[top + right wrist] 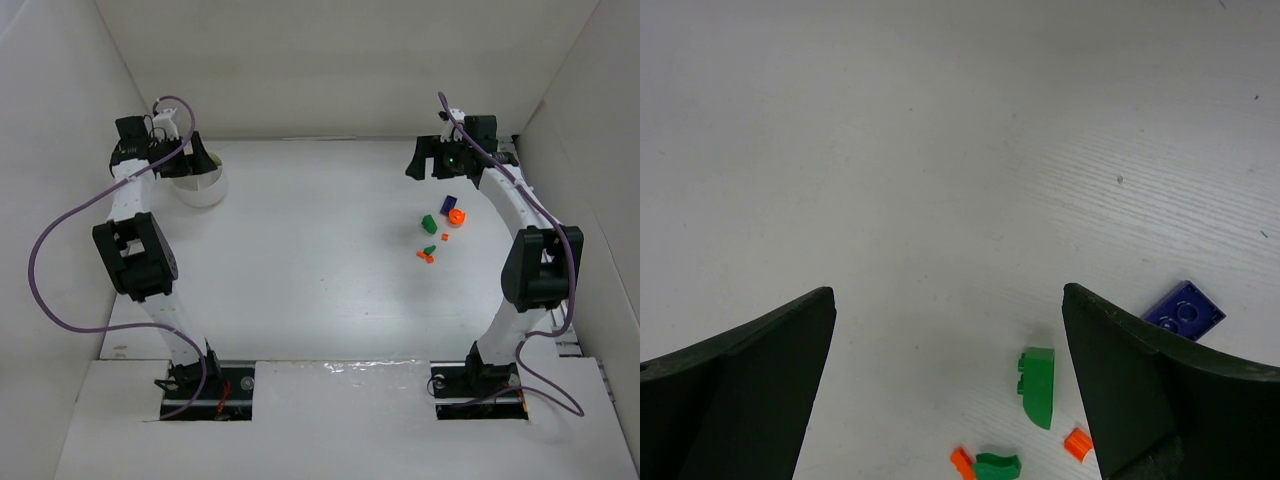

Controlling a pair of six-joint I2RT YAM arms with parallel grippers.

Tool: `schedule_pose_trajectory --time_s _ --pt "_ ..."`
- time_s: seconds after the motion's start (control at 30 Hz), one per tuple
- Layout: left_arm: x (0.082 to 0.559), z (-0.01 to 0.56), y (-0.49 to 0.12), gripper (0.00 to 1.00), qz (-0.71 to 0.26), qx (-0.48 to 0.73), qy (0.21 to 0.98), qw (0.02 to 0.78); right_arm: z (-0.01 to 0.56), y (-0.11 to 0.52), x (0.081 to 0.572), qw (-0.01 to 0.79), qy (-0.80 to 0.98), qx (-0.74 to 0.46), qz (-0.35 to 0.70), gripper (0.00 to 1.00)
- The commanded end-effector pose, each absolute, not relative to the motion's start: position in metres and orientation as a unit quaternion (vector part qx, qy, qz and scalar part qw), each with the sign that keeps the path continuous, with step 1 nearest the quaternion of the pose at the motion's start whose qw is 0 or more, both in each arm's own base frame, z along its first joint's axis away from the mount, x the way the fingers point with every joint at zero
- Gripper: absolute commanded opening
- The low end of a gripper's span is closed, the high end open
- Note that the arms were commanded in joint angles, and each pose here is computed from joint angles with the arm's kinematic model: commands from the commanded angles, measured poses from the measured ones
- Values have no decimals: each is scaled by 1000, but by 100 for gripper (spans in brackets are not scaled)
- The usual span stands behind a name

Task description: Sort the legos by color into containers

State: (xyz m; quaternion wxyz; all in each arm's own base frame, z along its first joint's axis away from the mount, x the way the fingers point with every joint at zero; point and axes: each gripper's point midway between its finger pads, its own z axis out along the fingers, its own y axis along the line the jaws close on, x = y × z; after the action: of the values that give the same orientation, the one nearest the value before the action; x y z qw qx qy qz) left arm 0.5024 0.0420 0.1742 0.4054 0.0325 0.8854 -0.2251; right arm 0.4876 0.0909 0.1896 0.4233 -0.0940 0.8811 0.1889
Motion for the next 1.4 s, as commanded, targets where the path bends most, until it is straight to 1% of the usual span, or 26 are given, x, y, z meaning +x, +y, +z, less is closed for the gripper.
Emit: schedule_pose_trajectory --time_s 0.0,0.17,0.27,0.4,0.63,0.8,0.97,1.0,1.17,1.27,1.3,1.33,1.37 --pt "505 222 41 100 -203 47 862 462 200 99 492 440 869 -110 196 100" --pt "513 237 56 100 -159 33 857 489 200 99 492 440 869 -110 196 100" --pt "513 231 61 100 -149 18 862 484 200 99 492 440 869 -110 196 100" --pt "516 223 67 100 -150 8 865 480 200 99 492 440 869 -110 196 100" --pt "521 225 64 100 -165 7 860 483 204 99 493 444 867 -111 196 100" --pt "521 227 67 100 -154 3 860 487 200 97 492 441 870 -108 192 100" --pt "514 238 48 100 -150 8 855 496 196 95 492 438 873 -109 186 100" --pt "512 227 53 100 -138 -3 863 487 192 95 490 434 875 -108 186 100" --pt "512 227 51 100 -128 -3 862 491 192 95 490 435 874 -112 184 100" --pt "509 241 36 100 -141 33 850 506 187 93 489 432 877 -113 178 100" --pt "505 245 23 100 -143 50 848 508 193 93 488 438 874 -114 177 100" --pt "506 245 14 100 -144 66 847 508 185 91 486 430 879 -110 173 100" --pt "504 252 4 100 -142 85 841 514 187 82 484 433 880 -102 166 98"
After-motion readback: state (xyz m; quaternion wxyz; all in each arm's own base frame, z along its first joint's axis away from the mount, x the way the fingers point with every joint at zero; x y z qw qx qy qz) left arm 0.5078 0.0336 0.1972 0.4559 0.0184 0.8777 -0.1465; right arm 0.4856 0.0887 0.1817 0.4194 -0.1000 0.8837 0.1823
